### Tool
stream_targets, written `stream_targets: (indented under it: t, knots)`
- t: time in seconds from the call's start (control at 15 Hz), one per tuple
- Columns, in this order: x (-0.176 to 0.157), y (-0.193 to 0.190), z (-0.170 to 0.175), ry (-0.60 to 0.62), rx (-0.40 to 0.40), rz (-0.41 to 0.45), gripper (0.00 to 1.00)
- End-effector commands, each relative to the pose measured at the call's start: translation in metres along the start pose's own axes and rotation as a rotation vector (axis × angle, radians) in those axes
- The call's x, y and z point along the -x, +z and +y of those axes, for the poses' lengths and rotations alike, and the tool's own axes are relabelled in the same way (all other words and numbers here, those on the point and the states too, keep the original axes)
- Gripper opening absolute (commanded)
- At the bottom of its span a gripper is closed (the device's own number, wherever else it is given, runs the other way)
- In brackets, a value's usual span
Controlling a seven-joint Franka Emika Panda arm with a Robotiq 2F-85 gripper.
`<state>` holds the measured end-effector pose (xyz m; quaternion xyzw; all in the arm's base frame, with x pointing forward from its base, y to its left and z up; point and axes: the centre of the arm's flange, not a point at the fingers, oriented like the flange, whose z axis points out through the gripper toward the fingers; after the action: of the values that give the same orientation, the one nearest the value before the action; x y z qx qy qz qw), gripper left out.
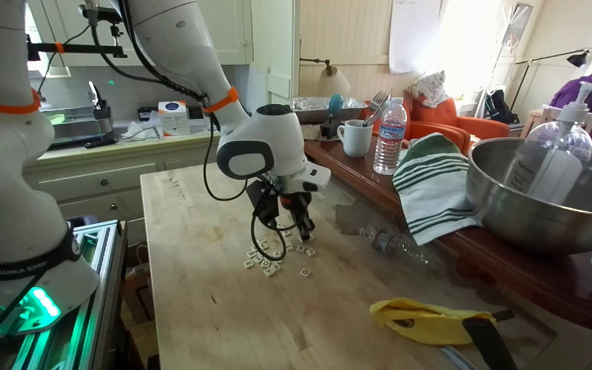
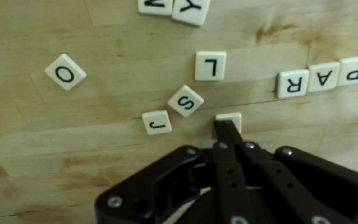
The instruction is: Create the word 'Part'.
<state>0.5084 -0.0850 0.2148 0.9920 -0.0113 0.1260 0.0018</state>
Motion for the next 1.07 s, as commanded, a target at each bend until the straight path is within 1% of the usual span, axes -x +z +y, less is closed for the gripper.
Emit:
stream_targets:
  t: [0.0,0.2,0.47,1.0]
  knots:
    - [-0.001,0.021,-0.003,0.011,-0.002,-0.036,0.0]
    - [0.009,0.016,-0.008,-0.01,-0.011,-0.062,0.0]
    - [0.015,0.012,-0.017,-0.048,-0.015,-0.083,0.0]
    - [0.025,0.008,-0.028,-0.141,0.004,-0.133,0.0]
